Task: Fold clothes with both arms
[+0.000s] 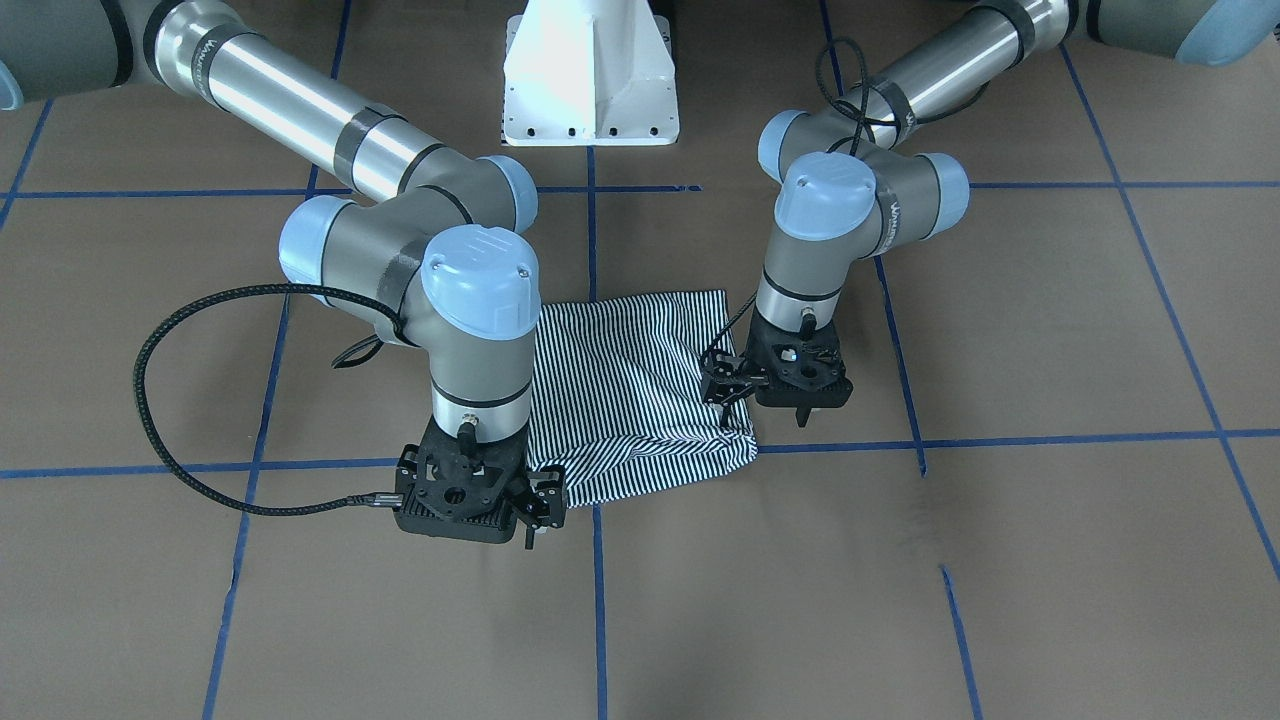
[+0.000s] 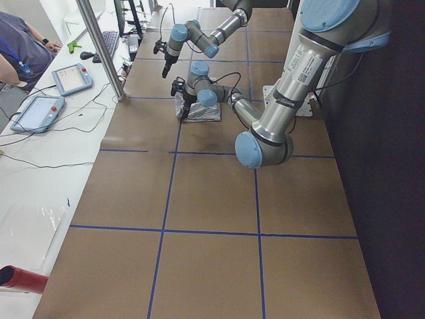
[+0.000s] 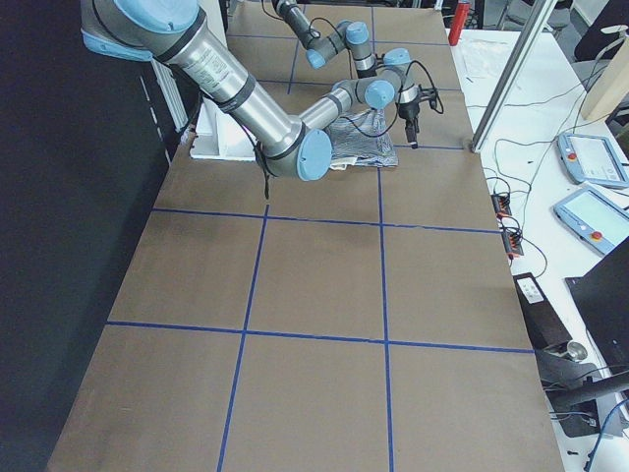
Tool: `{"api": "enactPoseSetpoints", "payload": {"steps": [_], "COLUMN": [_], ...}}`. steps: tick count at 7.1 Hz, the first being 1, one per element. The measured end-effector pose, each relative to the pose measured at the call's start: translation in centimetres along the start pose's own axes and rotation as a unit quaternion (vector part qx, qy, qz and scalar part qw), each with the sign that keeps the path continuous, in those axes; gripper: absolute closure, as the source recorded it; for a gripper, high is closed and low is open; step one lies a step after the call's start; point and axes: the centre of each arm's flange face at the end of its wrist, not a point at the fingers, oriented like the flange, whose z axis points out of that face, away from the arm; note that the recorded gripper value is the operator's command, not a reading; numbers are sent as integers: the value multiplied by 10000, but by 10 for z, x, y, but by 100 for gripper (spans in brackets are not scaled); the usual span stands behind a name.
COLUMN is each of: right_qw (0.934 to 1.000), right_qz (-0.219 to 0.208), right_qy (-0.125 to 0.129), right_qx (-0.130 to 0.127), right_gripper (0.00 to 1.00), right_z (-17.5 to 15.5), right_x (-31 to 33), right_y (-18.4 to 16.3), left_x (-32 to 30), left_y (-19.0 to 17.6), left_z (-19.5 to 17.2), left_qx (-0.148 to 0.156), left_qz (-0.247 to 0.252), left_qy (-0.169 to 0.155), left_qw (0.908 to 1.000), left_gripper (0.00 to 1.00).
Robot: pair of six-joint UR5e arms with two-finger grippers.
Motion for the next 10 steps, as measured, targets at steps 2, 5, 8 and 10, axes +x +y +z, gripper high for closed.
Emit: {"api": "enactPoseSetpoints", "payload": {"steps": [2, 5, 8, 10], "right_qw": [10000, 10000, 9996, 9982], "right_qz": [-26, -34, -38, -109], "right_qy": [-50, -50, -280, -483], "right_qx": [-3, -12, -85, -343], "right_gripper": [0, 0, 0, 0], "right_z": [-1, 2, -17, -49], "right_x": [12, 19, 25, 20], "right_y": [5, 9, 22, 74], "left_x": [3, -17, -48, -65], "left_y": [-6, -14, -63, -83], "left_z": [19, 41, 12, -24], "left_qx": [-27, 84, 197, 110], "left_qz": [15, 133, 592, 885], "left_qy": [-147, -499, -389, 27], "left_qw": [9999, 9986, 9973, 9960], "left_gripper": [0, 0, 0, 0]}}
